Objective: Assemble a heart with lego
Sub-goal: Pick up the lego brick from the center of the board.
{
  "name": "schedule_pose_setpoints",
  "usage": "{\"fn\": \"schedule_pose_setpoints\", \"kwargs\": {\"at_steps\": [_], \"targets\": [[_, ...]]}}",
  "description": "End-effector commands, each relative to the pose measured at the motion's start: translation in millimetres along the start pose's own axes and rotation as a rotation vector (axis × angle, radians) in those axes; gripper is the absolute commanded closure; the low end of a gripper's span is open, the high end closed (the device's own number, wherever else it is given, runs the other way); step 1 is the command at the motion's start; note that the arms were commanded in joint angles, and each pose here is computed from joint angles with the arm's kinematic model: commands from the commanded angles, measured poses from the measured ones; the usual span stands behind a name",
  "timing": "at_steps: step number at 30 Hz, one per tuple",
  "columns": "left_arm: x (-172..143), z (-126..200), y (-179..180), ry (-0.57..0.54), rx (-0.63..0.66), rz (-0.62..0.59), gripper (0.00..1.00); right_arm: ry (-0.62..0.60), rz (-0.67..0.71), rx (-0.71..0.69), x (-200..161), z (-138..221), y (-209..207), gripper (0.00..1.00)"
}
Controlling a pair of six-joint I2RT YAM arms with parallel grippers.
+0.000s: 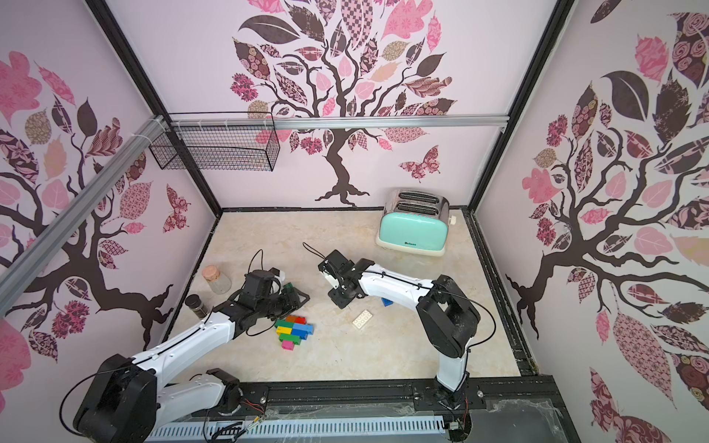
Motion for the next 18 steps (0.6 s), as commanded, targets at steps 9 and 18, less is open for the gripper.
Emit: {"fn": "schedule_pose_setpoints", "kwargs": {"at_steps": [9,18], "targets": [[-2.9,7.6,2.5,-0.024,-0.008,-0.020,0.46,-0.014,0.143,-0.024,-11.9,4.3,-4.7,0.80],[-4.2,7.9,5.0,-0.025,-0.001,-0.012,0.46,-0.095,0.475,0.164,-4.0,27.4,-29.5,0.80]]}}
Point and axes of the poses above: each gripper's point midway between its finger pads, its own z axis back along the fingers, its own y axis along the line the jaws close on, x = y × z, the point moved 9 cm from there along z, back along the fingers, and after that the axes turned 14 degrees about -z, right-handed, at the moved point
